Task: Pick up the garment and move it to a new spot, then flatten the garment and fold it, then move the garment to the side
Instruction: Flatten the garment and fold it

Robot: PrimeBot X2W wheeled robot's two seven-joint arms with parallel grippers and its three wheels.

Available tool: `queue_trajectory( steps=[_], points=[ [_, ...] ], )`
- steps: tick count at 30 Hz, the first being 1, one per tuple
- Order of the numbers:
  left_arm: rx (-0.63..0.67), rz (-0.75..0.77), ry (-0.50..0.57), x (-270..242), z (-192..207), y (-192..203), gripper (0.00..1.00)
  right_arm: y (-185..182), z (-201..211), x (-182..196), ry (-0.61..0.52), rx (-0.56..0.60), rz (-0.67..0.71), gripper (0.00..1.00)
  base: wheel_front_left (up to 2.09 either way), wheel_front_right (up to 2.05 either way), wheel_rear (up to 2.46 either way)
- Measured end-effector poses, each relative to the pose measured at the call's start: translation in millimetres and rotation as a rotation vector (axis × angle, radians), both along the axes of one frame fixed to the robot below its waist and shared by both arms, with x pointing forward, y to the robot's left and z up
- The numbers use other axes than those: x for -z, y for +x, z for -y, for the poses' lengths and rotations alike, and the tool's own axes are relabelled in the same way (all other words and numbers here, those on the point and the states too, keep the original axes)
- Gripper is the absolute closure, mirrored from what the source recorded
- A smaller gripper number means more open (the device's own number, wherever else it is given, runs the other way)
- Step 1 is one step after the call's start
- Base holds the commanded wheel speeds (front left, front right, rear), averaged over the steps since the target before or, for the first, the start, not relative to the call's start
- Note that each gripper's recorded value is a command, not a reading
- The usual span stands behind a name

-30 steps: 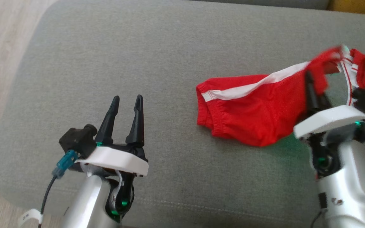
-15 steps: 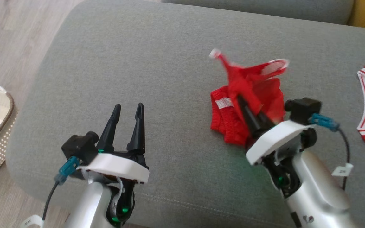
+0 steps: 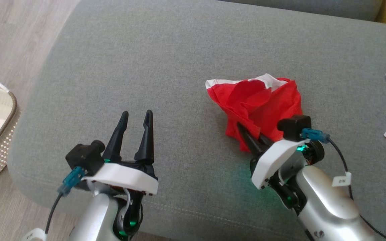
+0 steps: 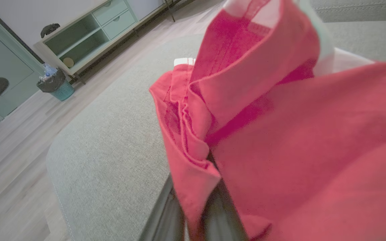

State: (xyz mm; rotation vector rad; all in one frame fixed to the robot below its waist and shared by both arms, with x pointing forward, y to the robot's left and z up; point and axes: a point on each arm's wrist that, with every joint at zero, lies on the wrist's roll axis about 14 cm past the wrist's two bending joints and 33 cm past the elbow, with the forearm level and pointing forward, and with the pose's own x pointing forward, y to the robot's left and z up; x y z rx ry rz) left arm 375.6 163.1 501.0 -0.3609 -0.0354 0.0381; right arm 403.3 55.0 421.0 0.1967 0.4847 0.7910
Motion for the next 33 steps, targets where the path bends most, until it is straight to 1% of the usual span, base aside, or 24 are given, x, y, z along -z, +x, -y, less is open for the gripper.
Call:
queue_trajectory(
  steps=[3, 10, 14, 19, 21, 27, 33],
  points=[
    [0.003, -0.006, 0.0, 1.9, 1.0, 0.8, 0.0, 0.6, -1.4, 6.8, -0.028, -0.019, 0.001, 0.0, 0.0, 0.0, 0.0],
    [-0.001, -0.011, -0.008, 2.9, 1.2, 1.0, 0.0, -12.2, -1.9, 24.7, -0.079, -0.07, -0.002, 0.0, 0.0, 0.0, 0.0],
    [0.004, -0.004, -0.01, 0.9, 3.0, 2.2, 0.0, -7.9, 1.6, 18.9, -0.071, -0.059, 0.033, 0.0, 0.0, 0.0, 0.0],
    [0.009, 0.02, -0.009, -6.3, 4.1, 5.2, 0.0, 13.7, 19.7, -9.9, -0.024, 0.016, 0.127, 0.0, 0.0, 0.0, 0.0],
    [0.014, 0.024, -0.01, -7.5, 5.5, 6.2, 0.0, 18.2, 26.1, -15.5, -0.016, 0.037, 0.144, 0.0, 0.0, 0.0, 0.0],
    [0.044, 0.061, -0.01, -18.7, 15.2, 12.5, 0.0, 43.4, 78.9, -55.1, 0.025, 0.194, 0.26, 0.0, 0.0, 0.0, 0.0],
    [0.09, 0.098, -0.015, -30.1, 30.7, 18.9, 0.0, 46.2, 142.8, -77.4, -0.002, 0.369, 0.383, 0.0, 0.0, 0.0, 0.0]
  ],
)
